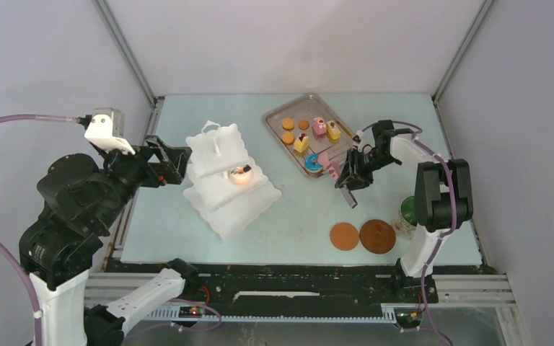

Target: Serve the afternoon tea

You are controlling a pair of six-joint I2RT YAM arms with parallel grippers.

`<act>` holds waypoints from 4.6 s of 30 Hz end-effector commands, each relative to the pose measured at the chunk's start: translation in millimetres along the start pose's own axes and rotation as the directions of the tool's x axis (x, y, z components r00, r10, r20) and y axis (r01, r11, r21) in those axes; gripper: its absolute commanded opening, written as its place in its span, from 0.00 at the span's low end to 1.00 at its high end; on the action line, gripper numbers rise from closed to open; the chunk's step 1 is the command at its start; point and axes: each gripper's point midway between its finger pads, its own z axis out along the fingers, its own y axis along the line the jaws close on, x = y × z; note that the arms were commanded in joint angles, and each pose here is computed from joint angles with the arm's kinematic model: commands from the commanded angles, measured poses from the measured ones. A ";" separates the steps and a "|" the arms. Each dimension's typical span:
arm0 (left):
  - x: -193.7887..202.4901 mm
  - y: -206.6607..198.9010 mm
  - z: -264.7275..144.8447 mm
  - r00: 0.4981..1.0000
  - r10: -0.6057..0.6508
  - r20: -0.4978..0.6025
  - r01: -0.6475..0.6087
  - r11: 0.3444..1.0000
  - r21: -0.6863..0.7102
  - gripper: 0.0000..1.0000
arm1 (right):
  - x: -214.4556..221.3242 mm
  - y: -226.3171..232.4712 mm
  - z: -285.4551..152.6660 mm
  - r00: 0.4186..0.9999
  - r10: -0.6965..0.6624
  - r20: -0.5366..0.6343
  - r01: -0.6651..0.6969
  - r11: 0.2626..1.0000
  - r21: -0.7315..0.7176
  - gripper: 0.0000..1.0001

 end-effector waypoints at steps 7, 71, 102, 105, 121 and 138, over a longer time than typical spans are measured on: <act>-2.9 -2.6 6.2 1.000 0.007 0.004 -0.007 1.000 0.006 0.98 | -8.7 6.5 17.1 0.999 -0.033 -0.019 0.032 0.997 -0.064 0.41; -7.2 -7.6 22.2 0.998 -0.059 0.001 0.059 0.998 -0.010 0.95 | 124.2 151.3 -26.5 0.943 -0.332 -0.003 0.330 0.939 -0.097 0.00; -14.2 -22.9 4.9 0.999 -0.035 0.035 0.032 0.995 0.092 0.96 | 171.3 277.1 87.2 0.832 -0.509 -0.222 0.456 0.854 -0.250 0.00; -13.9 -24.4 3.8 0.999 -0.027 0.033 0.024 0.995 0.101 0.96 | 171.9 272.8 95.6 0.831 -0.504 -0.235 0.452 0.859 -0.240 0.01; -12.4 -23.0 2.4 0.999 -0.018 0.032 0.014 0.995 0.098 0.97 | 157.3 265.3 103.2 0.847 -0.492 -0.203 0.461 0.869 -0.181 0.28; -15.1 -26.0 8.9 1.000 0.005 0.030 -0.008 0.995 0.097 0.97 | 150.4 261.4 79.9 0.867 -0.476 -0.151 0.443 0.873 -0.205 0.38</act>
